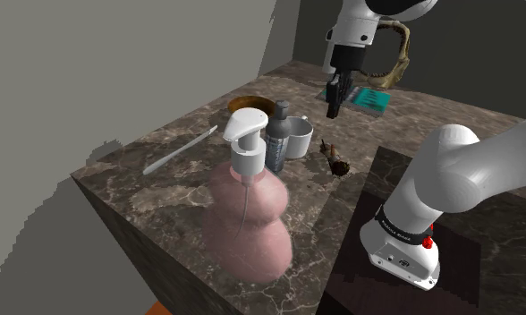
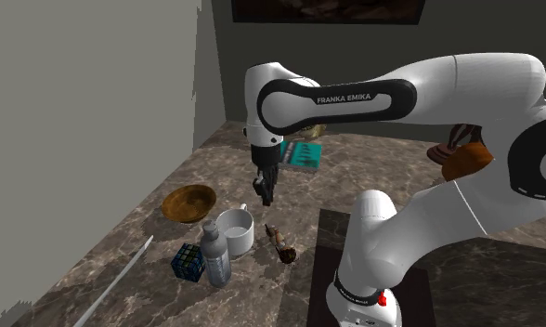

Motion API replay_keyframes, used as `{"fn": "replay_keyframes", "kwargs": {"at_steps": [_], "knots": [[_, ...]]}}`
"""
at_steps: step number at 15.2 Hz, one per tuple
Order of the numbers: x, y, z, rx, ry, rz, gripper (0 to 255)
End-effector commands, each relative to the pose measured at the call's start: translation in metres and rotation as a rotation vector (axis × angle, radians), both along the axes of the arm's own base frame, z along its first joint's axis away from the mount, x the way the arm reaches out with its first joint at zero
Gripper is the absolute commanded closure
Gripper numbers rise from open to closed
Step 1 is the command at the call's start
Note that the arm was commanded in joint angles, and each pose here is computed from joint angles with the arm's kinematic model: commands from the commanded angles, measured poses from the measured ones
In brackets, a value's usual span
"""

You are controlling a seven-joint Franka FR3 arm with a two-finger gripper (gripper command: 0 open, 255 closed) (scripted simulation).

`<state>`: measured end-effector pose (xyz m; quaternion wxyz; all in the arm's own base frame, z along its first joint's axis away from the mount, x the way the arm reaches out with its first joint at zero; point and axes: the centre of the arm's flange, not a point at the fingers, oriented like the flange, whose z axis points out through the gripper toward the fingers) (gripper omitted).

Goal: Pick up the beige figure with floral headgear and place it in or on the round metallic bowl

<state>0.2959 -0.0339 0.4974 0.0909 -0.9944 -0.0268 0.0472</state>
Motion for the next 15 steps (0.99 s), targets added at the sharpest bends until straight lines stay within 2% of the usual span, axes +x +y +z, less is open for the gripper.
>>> {"fn": "replay_keyframes", "kwargs": {"at_steps": [1,7,8,14,15], "knots": [[0.000,0.000,0.000,0.000,0.000,0.000,255],[0.000,0.000,0.000,0.000,0.000,0.000,255],[0.000,0.000,0.000,0.000,0.000,0.000,0],[-0.031,0.087,-0.038,-0.238,0.088,-0.247,0],[-0.031,0.087,-0.038,-0.240,0.089,-0.249,0]]}}
